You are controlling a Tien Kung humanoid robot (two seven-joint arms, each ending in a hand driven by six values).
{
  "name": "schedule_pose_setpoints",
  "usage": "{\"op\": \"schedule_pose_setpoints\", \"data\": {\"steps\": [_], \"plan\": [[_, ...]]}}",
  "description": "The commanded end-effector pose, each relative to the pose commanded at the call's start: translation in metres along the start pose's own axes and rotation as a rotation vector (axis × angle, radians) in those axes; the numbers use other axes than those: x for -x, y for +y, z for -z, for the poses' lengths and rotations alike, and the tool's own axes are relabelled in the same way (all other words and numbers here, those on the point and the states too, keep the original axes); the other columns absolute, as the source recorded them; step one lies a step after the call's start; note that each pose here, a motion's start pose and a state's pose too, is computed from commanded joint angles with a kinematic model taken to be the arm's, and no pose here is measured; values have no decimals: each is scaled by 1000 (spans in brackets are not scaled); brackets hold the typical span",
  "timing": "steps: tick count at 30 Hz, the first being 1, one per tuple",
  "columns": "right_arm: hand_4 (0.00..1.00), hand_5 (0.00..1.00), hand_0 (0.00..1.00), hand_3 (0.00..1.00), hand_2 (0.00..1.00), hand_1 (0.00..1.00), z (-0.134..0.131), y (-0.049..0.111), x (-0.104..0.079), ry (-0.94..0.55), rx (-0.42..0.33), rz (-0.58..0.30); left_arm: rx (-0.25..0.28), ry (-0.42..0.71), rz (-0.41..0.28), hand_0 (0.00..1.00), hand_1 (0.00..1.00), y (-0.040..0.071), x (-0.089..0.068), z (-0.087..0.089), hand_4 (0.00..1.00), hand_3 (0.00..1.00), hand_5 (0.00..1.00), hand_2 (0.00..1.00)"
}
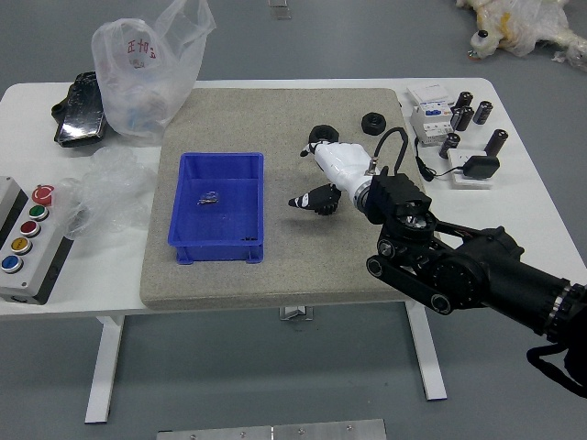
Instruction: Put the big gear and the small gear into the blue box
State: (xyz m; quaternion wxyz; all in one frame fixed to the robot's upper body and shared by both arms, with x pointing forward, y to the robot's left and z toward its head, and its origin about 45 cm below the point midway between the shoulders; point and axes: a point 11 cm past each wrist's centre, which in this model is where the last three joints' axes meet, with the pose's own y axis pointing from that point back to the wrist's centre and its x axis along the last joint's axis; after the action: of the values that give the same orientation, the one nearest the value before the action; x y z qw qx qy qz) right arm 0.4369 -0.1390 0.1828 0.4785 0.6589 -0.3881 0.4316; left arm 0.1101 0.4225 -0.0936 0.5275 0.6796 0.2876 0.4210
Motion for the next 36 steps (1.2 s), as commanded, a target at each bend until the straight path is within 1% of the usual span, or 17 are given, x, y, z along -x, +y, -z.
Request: {"op": "schedule_pose_setpoints", "data": {"steps": [4, 5, 10, 11, 16, 17, 22, 23, 28, 29, 33, 36], "plan": [[958, 432, 796, 828, 834, 834, -10, -2, 11, 6, 23, 29, 1, 0, 0, 714, 536, 0, 0, 0, 697, 674, 499, 544], [873, 336, 755, 783, 762, 780, -12, -2, 14, 7, 28, 35, 1, 0, 0, 713, 536, 0, 0, 0, 697, 674, 499, 542], [873, 336, 755, 783, 762, 780, -23, -4, 28, 10, 56, 64, 2, -2, 0, 713, 536, 0, 0, -1, 697, 674, 499, 542], [632, 235, 643, 684, 650, 687, -26, -5, 30, 8, 62, 68, 3, -2, 0, 713, 536, 0, 0, -1, 697, 674, 498, 542], [632, 235, 643, 684, 650, 687, -34, -5, 37, -1, 78, 73, 3, -3, 1, 713, 536, 0, 0, -1, 697, 674, 498, 542], [472, 61, 521, 578, 472, 572, -34, -5, 37, -2, 78, 72, 2, -3, 1, 713, 536, 0, 0, -1, 697, 674, 499, 543], [472, 61, 521, 578, 472, 572, -31, -4, 40, -10, 67, 65, 5, -3, 1, 713, 536, 0, 0, -2, 697, 674, 499, 543], [444, 41, 496, 453, 350, 508, -30, -4, 41, -14, 62, 62, 6, -3, 2, 713, 535, 0, 0, -3, 696, 675, 500, 543], [444, 41, 496, 453, 350, 508, -26, -3, 41, -37, 40, 47, 7, -3, 2, 713, 535, 0, 1, -3, 696, 675, 500, 543], [367, 39, 496, 416, 319, 499, -25, -2, 40, -42, 37, 43, 7, -3, 2, 713, 535, 0, 1, -3, 696, 676, 503, 543], [367, 39, 496, 416, 319, 499, -23, -1, 30, -60, 23, 12, 7, -1, 3, 713, 535, 0, 2, -2, 696, 676, 503, 543], [359, 45, 504, 417, 314, 496, -19, 2, 14, -74, 0, -30, 4, 0, 3, 713, 535, 0, 2, -1, 696, 676, 502, 542]]}}
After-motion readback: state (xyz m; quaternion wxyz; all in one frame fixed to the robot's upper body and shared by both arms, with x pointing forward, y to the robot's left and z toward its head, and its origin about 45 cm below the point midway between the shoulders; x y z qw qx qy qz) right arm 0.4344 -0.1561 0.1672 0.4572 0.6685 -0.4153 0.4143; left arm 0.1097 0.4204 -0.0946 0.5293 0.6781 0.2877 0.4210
